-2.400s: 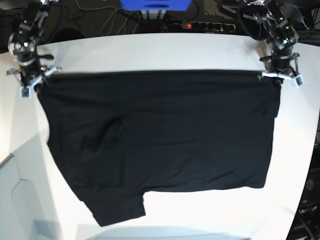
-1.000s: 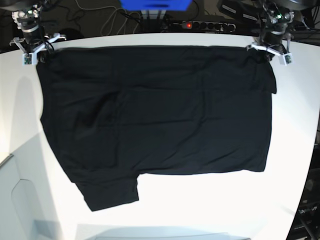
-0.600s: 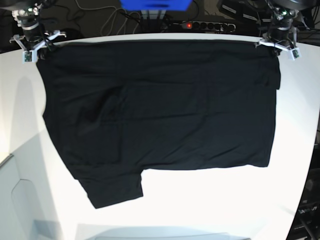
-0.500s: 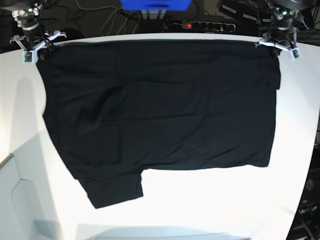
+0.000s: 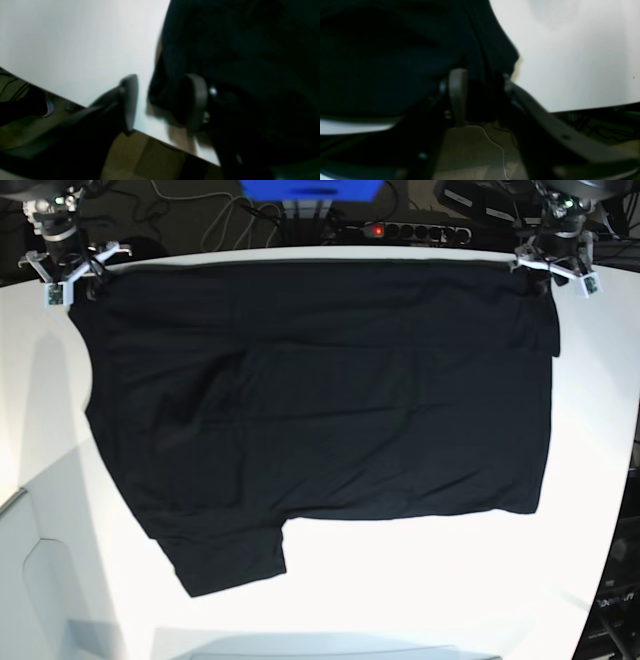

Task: Fold the T-shirt properly
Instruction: 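Lower the shirt edge and open both grippers, then move both grippers along the shirt sides toward the hem corners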

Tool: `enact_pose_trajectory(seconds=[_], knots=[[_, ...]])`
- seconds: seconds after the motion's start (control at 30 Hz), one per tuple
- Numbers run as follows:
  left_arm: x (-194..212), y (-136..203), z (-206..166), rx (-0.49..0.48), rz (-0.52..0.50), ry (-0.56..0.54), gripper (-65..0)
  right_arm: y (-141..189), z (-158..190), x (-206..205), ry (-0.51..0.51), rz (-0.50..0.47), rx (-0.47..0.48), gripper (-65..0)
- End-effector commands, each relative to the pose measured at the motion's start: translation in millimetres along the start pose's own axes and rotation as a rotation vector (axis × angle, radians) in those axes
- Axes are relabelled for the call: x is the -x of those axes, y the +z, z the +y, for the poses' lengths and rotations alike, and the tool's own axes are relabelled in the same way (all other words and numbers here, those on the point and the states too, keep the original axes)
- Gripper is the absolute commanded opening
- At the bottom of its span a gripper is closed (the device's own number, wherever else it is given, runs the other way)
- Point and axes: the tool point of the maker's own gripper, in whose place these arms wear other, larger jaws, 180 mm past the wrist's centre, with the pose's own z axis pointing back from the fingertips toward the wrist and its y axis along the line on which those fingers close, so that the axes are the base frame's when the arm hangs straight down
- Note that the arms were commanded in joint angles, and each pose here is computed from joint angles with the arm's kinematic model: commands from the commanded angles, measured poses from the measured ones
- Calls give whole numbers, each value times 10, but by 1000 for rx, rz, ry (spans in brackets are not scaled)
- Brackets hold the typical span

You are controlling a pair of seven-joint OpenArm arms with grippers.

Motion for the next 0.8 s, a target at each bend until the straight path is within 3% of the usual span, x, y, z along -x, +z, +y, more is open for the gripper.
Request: enact_pose_trajectory(seconds=[0.0,0.4,0.77], knots=[[-86,41,42,-6,-28,-9,-333,37,-16,-145,18,-51,-8,-390],[-304,154,436,-116,-104,52,-330,105,49,-563,35,-164,8,-376],[-798,107,295,-97,-232,51,-330,-118,213,-1197,29,-307,-28,-376]])
